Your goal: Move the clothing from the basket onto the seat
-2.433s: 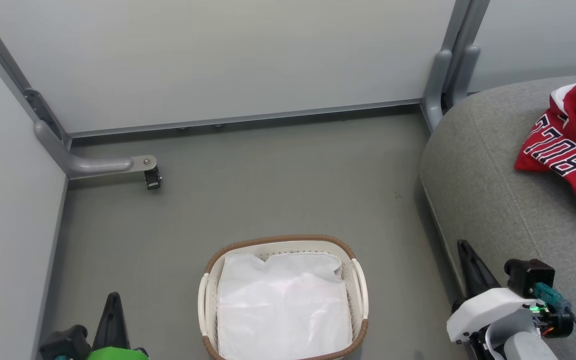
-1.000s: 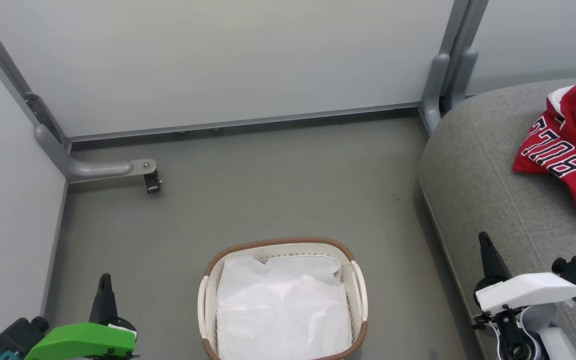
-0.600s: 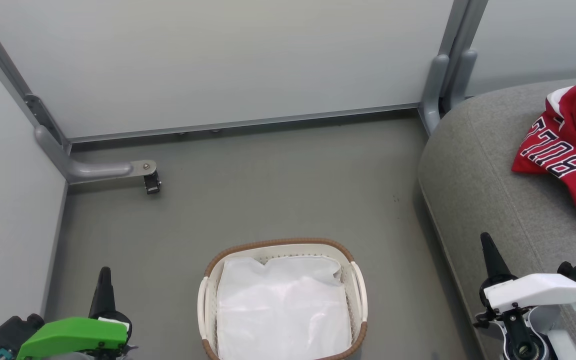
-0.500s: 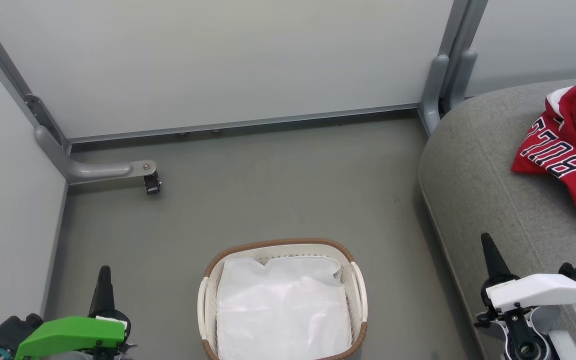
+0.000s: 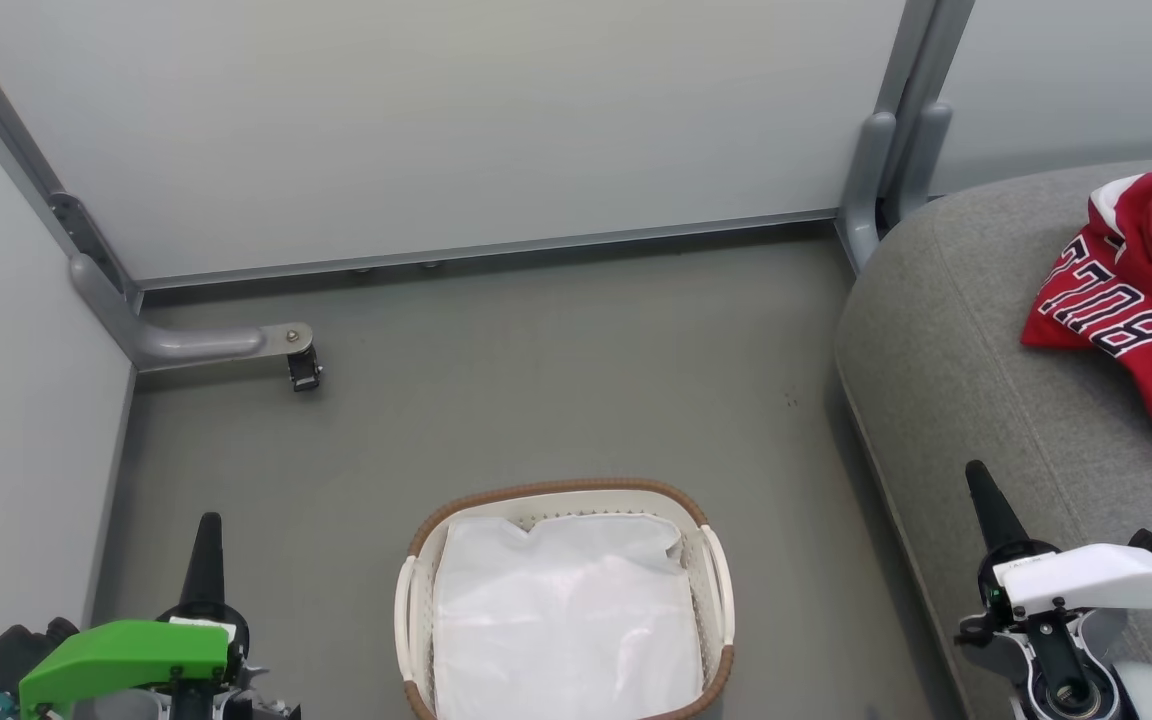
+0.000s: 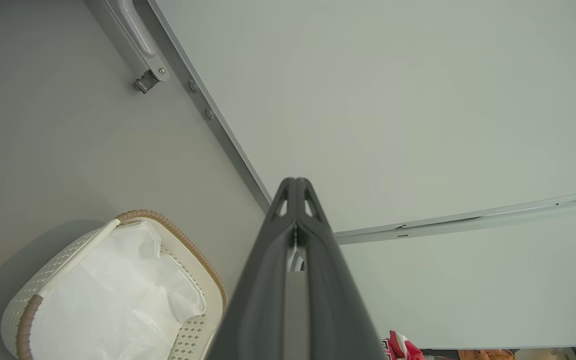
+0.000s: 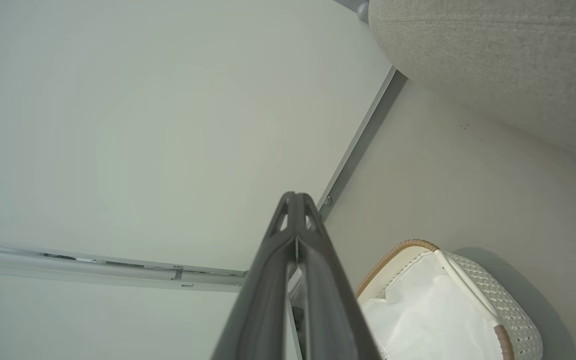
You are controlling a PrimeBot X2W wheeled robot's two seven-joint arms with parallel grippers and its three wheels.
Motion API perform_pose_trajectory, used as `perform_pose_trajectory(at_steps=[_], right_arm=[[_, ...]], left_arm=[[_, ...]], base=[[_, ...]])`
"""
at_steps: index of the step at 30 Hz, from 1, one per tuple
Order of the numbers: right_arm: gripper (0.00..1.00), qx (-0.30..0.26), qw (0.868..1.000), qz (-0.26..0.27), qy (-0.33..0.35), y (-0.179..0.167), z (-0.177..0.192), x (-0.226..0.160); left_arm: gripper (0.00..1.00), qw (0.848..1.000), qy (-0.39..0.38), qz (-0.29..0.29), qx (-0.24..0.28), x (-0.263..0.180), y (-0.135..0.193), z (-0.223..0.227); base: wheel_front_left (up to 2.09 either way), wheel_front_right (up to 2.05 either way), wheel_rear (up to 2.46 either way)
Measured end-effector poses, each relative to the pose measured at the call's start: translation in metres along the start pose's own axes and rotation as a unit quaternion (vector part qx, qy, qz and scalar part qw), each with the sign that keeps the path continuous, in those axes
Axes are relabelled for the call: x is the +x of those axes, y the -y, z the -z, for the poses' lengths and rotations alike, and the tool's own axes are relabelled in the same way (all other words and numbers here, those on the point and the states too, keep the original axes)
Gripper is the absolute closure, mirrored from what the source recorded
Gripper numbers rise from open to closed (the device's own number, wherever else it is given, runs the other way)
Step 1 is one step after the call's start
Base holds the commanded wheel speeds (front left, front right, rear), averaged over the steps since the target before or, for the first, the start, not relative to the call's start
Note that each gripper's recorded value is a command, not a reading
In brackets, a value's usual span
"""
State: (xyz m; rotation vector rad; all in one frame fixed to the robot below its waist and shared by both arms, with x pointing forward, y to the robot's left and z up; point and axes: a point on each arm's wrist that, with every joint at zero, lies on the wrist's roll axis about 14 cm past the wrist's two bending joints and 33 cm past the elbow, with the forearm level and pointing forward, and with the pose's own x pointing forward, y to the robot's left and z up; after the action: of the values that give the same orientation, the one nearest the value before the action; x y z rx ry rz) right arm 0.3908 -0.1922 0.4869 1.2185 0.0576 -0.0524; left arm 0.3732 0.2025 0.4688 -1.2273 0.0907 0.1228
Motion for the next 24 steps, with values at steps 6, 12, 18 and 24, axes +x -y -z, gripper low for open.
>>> perform_pose_trajectory(at_steps=[6, 12, 18, 24], right_arm=[[1.0, 0.027, 1.0, -0.004, 0.0, -0.002, -0.002, 0.0], [1.0, 0.053, 0.999, -0.008, 0.001, -0.004, -0.003, -0.001], [1.0, 0.076, 0.997, -0.013, 0.0, -0.006, -0.005, -0.001], [1.0, 0.099, 0.995, -0.017, 0.001, -0.009, -0.007, -0.001]], left_arm=[[1.0, 1.0, -0.001, 0.008, -0.027, 0.001, 0.005, -0.001], [1.0, 0.998, -0.004, 0.018, -0.052, 0.003, 0.01, -0.001], [1.0, 0.997, -0.006, 0.023, -0.074, 0.004, 0.013, -0.002], [1.0, 0.995, -0.007, 0.034, -0.096, 0.006, 0.019, -0.003]], base=[[0.0, 0.0, 0.0], [0.0, 0.0, 0.0], [0.0, 0.0, 0.0], [0.0, 0.0, 0.0]])
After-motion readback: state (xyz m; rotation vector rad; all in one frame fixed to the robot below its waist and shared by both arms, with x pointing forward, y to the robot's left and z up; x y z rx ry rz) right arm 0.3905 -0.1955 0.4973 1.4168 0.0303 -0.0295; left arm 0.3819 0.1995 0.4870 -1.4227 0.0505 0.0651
